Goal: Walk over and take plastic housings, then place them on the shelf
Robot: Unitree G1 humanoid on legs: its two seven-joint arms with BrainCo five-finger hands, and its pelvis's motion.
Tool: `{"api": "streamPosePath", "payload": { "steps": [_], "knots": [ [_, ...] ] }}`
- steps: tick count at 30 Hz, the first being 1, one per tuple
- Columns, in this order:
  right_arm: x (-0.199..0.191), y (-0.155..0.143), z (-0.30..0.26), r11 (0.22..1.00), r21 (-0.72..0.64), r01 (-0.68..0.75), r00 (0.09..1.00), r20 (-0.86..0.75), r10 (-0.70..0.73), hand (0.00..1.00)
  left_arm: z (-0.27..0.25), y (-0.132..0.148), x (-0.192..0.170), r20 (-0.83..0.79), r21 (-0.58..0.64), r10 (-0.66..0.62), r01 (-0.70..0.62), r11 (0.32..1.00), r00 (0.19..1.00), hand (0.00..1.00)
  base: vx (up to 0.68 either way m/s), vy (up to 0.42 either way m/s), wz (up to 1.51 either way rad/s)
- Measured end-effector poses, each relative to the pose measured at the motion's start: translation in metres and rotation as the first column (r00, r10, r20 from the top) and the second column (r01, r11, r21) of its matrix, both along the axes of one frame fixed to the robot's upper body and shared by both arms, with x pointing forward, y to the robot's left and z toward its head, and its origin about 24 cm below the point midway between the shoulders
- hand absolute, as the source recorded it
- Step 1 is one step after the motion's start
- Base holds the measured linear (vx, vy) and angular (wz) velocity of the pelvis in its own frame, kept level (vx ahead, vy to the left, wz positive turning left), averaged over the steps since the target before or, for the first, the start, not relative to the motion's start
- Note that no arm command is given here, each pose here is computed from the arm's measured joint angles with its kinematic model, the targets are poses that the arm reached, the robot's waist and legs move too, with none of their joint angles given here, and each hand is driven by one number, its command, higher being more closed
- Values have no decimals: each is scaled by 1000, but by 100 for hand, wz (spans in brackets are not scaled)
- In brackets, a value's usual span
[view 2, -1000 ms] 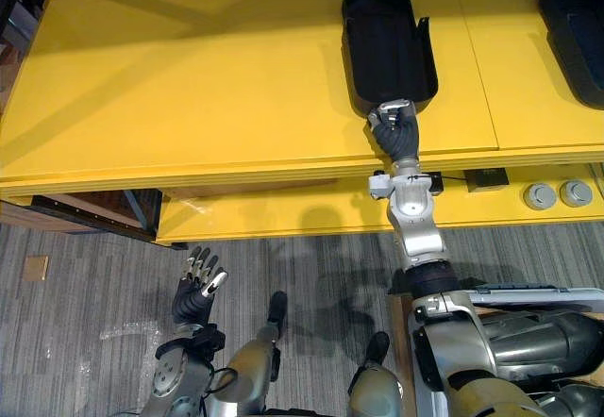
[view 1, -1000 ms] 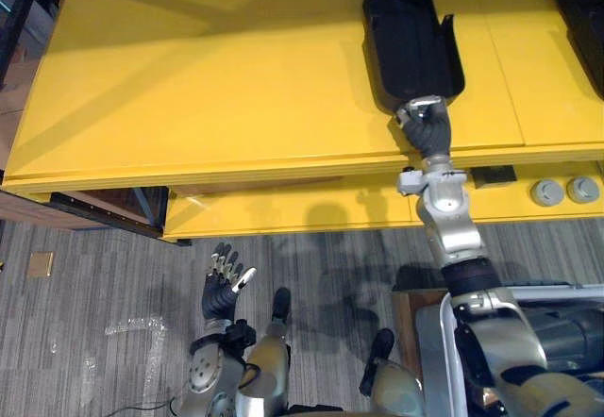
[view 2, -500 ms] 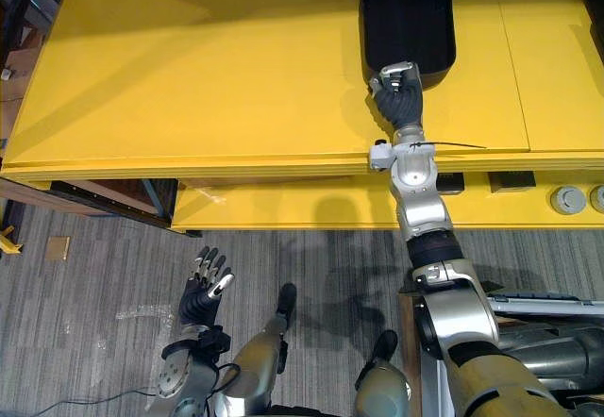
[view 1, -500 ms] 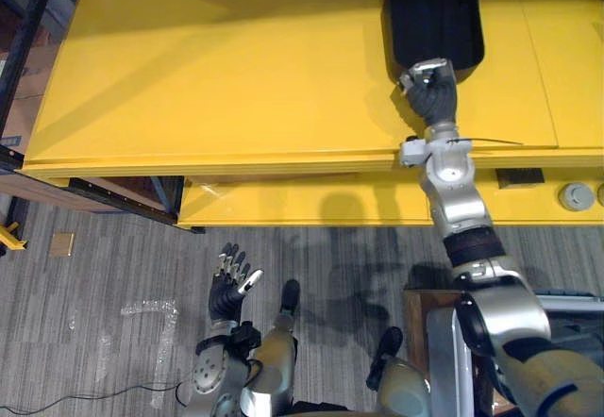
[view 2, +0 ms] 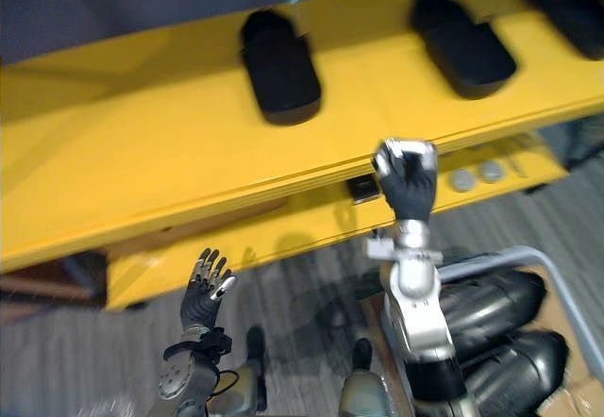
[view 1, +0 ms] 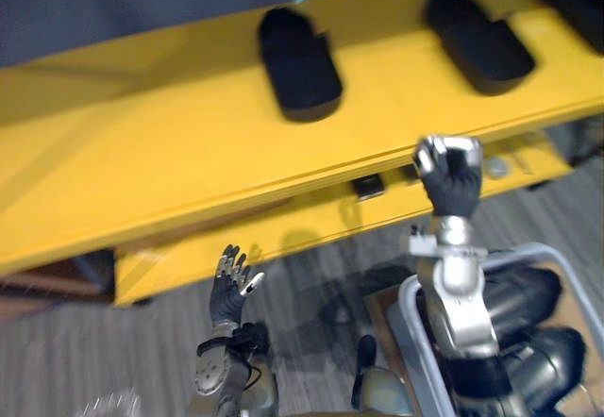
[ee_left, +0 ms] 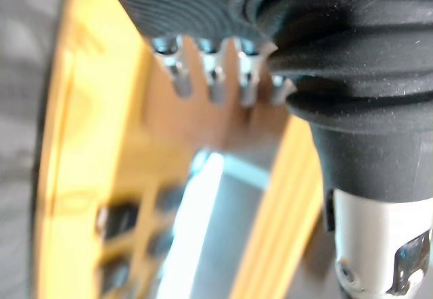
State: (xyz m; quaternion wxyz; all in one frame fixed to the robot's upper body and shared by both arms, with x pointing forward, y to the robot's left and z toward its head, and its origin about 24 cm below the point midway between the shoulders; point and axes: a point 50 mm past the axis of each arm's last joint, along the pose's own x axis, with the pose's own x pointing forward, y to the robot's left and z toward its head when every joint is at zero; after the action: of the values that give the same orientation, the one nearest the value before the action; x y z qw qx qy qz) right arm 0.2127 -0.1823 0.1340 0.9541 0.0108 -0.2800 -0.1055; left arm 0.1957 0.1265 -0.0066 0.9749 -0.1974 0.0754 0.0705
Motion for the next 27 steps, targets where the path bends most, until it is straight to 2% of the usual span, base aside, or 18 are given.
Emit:
{"api": "streamPosePath", "payload": {
  "steps": [3, 7, 10, 13, 17, 21, 25, 27],
  "knots": [
    [-20, -16, -19, 996, -3, 87, 991, -97, -87, 0, -1, -3, 1, -13, 32, -20, 21, 999, 1000, 0, 3, -21, -60],
    [-50, -37, -46, 966, -27, 257, 936, -244, -255, 0, -5, -4, -3, -39, 37, -25, 26, 999, 999, 0, 7, -16, -46],
    [-70, -49, -59, 940, 19, 340, 897, -307, -319, 0, -11, -2, -11, -71, 37, -18, 21, 999, 997, 0, 26, -2, -33],
    [-74, -53, -73, 933, 38, 357, 874, -367, -319, 0, -14, 2, -16, -97, 43, 17, -13, 999, 995, 0, 22, 8, -53],
    [-61, -61, -91, 957, -16, 291, 864, -425, -270, 0, -3, 2, -21, -79, -5, 108, -109, 994, 991, 0, -59, 146, -105],
    [-56, -47, -108, 967, 27, 253, 846, -492, -207, 0, 5, 14, -17, -14, 5, 153, -153, 988, 988, 0, -92, 246, -23],
    [-68, -42, -133, 937, 74, 343, 777, -582, -238, 0, 17, 13, -6, 69, 7, 142, -143, 990, 987, 0, -100, 177, -38],
    [-76, -43, -136, 923, 103, 370, 777, -579, -247, 0, 22, 16, -1, 98, 42, 141, -146, 988, 985, 0, -175, 94, -82]
  ]
}}
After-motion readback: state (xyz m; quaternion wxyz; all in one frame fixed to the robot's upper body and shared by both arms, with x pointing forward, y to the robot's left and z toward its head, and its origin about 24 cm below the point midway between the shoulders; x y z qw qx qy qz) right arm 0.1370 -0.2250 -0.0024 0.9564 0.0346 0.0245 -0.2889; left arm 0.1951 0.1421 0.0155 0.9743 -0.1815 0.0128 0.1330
